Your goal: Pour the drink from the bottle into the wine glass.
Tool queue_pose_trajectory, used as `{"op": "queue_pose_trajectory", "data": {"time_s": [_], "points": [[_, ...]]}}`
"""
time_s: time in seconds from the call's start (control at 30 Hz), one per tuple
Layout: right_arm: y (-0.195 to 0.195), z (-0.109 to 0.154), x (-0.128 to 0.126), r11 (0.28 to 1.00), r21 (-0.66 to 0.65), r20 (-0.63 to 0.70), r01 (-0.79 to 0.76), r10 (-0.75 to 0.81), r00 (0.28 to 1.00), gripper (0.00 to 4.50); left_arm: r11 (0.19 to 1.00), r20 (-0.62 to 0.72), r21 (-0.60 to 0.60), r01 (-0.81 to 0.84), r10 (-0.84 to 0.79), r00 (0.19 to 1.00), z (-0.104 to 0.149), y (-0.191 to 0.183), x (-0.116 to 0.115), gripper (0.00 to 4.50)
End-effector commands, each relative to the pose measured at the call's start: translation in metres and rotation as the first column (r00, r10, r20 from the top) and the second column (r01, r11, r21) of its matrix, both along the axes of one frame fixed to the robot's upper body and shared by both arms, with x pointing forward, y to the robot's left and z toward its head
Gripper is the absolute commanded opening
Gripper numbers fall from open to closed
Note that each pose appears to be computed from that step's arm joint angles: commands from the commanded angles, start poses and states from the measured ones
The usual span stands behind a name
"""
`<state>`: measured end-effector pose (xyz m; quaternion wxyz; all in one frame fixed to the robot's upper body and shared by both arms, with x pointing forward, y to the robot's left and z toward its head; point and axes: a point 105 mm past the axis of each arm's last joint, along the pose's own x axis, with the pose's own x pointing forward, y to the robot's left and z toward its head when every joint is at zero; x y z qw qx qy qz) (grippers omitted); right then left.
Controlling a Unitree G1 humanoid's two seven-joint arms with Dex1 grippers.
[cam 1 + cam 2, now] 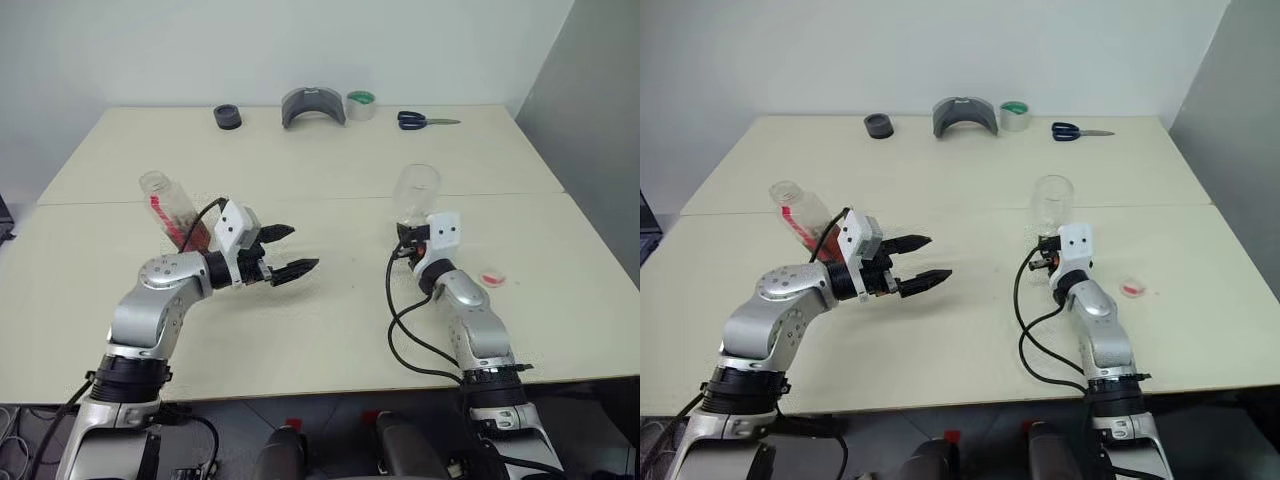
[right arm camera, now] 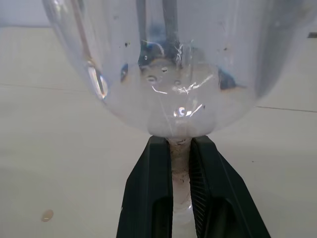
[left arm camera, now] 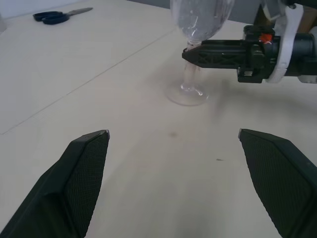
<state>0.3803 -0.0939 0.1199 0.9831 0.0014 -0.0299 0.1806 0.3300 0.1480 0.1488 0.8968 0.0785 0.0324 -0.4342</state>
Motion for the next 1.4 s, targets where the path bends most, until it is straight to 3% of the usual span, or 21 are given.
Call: {"op": "queue_pose_trajectory", "data": {"time_s": [0.03,0.43,0.83,1.27,1.4], "points": [[0.025,0.01,-0.002,0.991,0.025,0.048,-0.131,0.13,0.99,0.18,0.996,0.081,-0.005,-0.087,0.088,0.993,0.01,0.009,-0.007,4.5],[0.082,0.017,0.008,0.94,-0.036,0.076,-0.34,0.341,0.937,0.18,0.982,0.112,-0.001,-0.187,0.185,0.976,0.02,0.024,-0.027,4.5],[0.085,0.0,0.011,0.931,-0.056,0.043,-0.361,0.363,0.931,0.18,0.982,0.125,-0.008,-0.187,0.186,0.974,0.027,0.023,-0.032,4.5],[0.08,0.001,0.012,0.933,-0.058,0.043,-0.354,0.357,0.933,4.48,0.988,0.16,-0.016,-0.151,0.151,0.975,0.035,0.013,-0.026,4.5],[0.074,-0.001,0.013,0.939,-0.071,0.036,-0.335,0.338,0.94,4.48,0.991,0.159,-0.03,-0.128,0.131,0.979,0.038,0.009,-0.027,4.5]]}}
